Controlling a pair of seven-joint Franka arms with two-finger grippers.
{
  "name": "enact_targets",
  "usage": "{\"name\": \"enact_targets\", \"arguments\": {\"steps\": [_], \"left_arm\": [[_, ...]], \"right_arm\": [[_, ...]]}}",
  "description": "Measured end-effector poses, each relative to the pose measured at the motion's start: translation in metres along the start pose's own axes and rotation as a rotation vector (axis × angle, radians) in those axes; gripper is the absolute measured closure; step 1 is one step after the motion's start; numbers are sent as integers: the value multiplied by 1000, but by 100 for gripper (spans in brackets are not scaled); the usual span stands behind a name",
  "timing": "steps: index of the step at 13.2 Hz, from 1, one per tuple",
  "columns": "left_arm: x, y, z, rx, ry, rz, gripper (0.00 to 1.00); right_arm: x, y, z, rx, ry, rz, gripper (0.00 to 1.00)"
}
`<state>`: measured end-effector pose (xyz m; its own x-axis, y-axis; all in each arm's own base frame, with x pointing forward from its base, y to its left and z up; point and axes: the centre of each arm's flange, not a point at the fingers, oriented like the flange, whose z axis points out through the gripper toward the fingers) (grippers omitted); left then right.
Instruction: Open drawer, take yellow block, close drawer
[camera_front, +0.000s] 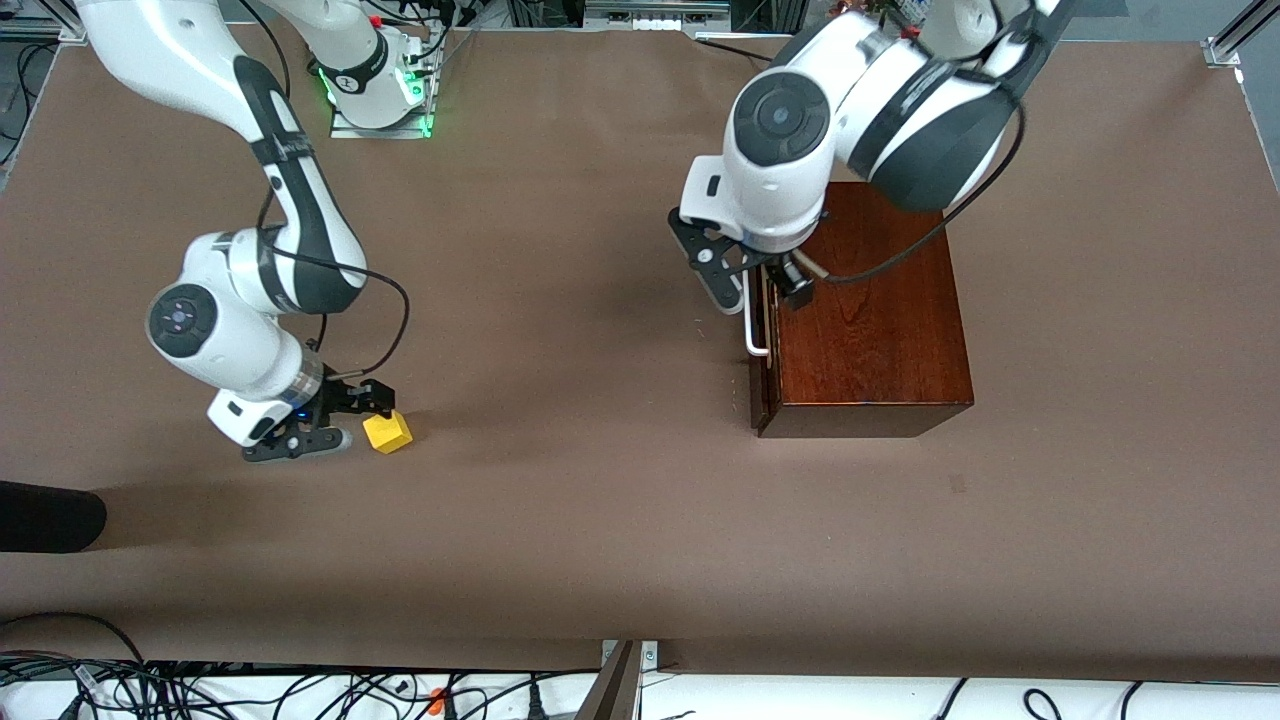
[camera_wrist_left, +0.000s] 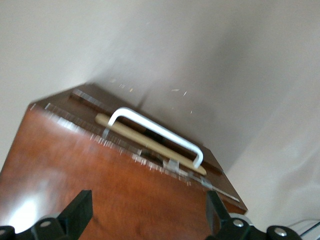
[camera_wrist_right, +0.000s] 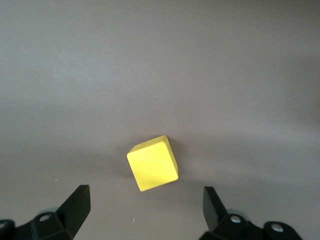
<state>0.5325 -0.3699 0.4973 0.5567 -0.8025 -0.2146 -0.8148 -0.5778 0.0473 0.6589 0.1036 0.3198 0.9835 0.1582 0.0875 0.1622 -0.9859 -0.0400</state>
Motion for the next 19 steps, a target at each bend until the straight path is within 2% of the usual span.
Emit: {"name": "enact_targets", "arguments": {"steps": [2, 6, 9, 13, 16, 19], "left_arm": [[-26, -23, -24, 5, -12, -105, 0], [-99, -114, -65, 25, 42, -334, 0], [-165, -159, -85, -48, 110, -562, 0], [-232, -195, -72, -20, 242, -811, 0], [-249, -189, -60, -21, 253, -880, 0], [-253, -185, -49, -45, 197, -889, 0]], "right_arm": [[-3, 10, -51, 6, 12, 15, 0], [-32, 11, -164, 23, 13, 18, 0], [-60, 19, -228, 31, 10, 28, 0], [-75, 18, -288, 34, -28, 18, 0], [-74, 26, -310, 13, -42, 25, 0], [-72, 41, -305, -13, -55, 45, 0]]}}
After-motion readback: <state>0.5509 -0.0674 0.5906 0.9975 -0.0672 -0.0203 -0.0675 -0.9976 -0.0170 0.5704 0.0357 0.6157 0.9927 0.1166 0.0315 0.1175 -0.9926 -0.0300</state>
